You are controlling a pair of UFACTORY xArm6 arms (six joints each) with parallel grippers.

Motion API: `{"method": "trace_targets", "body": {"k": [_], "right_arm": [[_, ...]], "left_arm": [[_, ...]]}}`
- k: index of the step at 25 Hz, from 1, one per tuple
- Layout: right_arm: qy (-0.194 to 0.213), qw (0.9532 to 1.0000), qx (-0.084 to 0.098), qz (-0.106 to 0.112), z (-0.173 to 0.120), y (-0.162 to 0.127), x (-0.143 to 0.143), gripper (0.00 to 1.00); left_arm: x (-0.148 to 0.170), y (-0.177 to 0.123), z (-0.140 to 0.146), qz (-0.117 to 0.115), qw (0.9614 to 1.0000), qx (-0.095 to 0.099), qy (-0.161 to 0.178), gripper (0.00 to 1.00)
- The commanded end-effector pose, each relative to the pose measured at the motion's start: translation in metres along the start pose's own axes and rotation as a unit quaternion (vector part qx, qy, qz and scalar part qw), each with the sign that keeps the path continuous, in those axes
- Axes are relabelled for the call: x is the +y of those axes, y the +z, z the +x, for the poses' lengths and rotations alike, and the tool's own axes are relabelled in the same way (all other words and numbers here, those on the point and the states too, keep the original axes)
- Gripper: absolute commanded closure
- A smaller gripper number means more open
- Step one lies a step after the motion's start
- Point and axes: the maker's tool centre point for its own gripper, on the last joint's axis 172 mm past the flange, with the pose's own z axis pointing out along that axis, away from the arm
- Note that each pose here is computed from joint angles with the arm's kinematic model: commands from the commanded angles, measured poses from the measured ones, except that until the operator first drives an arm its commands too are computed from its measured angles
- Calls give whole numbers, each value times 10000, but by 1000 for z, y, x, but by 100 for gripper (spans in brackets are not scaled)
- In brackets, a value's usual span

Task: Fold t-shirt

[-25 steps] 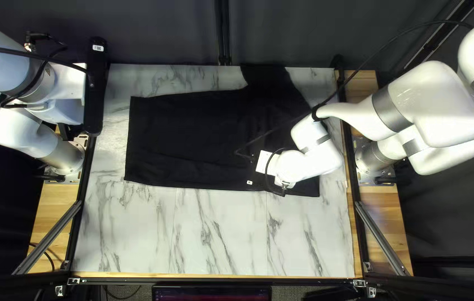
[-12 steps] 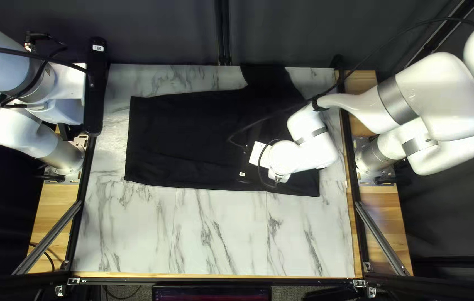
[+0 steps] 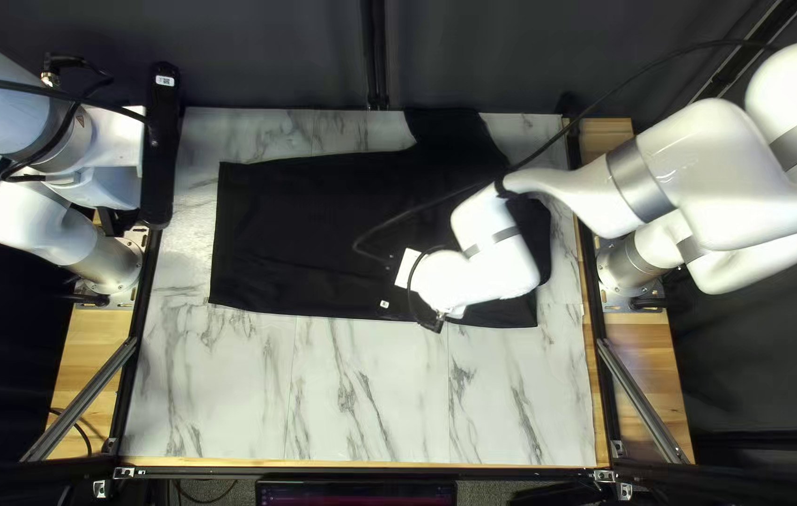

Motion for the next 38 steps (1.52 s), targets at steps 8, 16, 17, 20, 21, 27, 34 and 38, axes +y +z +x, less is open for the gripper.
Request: {"method": "trace_targets", "body": {"k": [8,16,17,20,21,27,34,38], "right_arm": [[219,9988,-397,-192,-19,-6,-24,100],[38,9997,-206,82,10,5,-43,0],[24,9998,-178,68,8,5,-41,0],[-390,9991,115,-147,-4,-1,-18,0],[-688,9971,266,-191,-11,-1,-6,0],[-2260,9716,692,-133,-29,12,37,0],[-4043,9094,939,257,-21,30,60,0],[-4752,8744,921,346,-18,43,65,0]], "left_arm": [[0,0,0,0,10000,0,0,0],[0,0,0,0,10000,0,0,0],[0,0,0,0,10000,0,0,0],[0,0,0,0,10000,0,0,0],[0,0,0,0,10000,0,0,0],[0,0,0,0,10000,0,0,0],[0,0,0,0,10000,0,0,0],[0,0,0,0,10000,0,0,0]]}}
